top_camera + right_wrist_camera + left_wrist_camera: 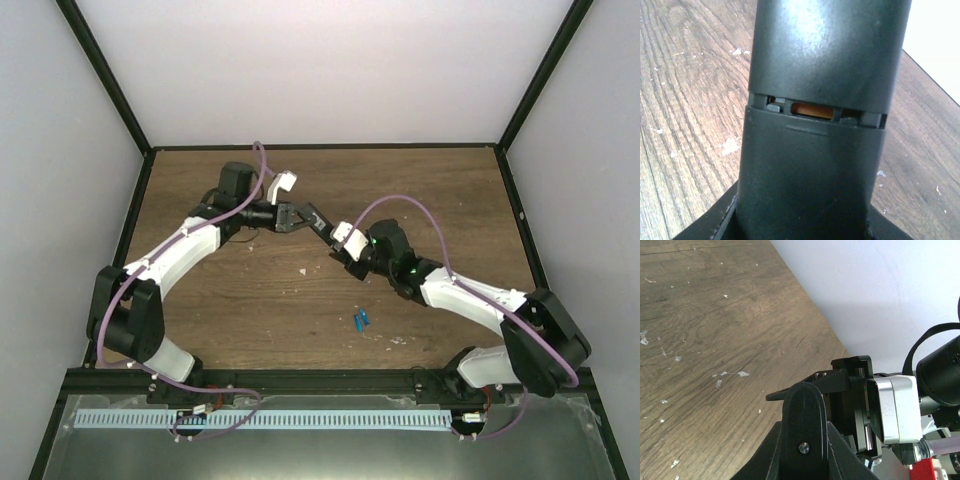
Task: Load the batteries into the remote control
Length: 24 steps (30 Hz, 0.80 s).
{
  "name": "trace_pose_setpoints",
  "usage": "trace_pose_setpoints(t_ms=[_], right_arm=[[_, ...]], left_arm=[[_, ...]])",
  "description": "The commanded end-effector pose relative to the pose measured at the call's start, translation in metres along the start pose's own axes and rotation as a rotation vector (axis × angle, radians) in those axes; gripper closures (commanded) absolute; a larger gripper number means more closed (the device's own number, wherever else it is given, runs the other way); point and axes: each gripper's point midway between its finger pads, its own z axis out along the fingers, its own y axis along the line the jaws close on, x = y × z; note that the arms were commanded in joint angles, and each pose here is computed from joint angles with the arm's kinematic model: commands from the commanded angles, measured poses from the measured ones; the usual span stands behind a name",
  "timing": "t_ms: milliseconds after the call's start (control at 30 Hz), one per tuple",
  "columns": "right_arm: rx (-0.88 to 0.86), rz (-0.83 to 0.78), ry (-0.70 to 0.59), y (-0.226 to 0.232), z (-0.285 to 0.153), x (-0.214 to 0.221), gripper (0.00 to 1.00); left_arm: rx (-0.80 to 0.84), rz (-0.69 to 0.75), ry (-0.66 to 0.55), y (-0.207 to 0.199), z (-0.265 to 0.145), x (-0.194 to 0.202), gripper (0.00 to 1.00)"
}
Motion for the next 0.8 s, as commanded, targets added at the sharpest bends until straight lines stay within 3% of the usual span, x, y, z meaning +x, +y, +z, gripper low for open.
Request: trace_pose_setpoints(t_ms=[0, 767], right_arm=[[-0.067, -0.038, 0.109, 0.017, 0.003, 0.029, 0.69], [-0.083, -0.041, 0.152, 0.019, 0.008, 0.039, 0.63]], left_arm=[[-0.03, 0.075, -0.156, -0.003, -0.027, -0.05, 1.0], [-0.044, 0.072, -0.194, 0.001, -0.041, -0.063, 1.0]])
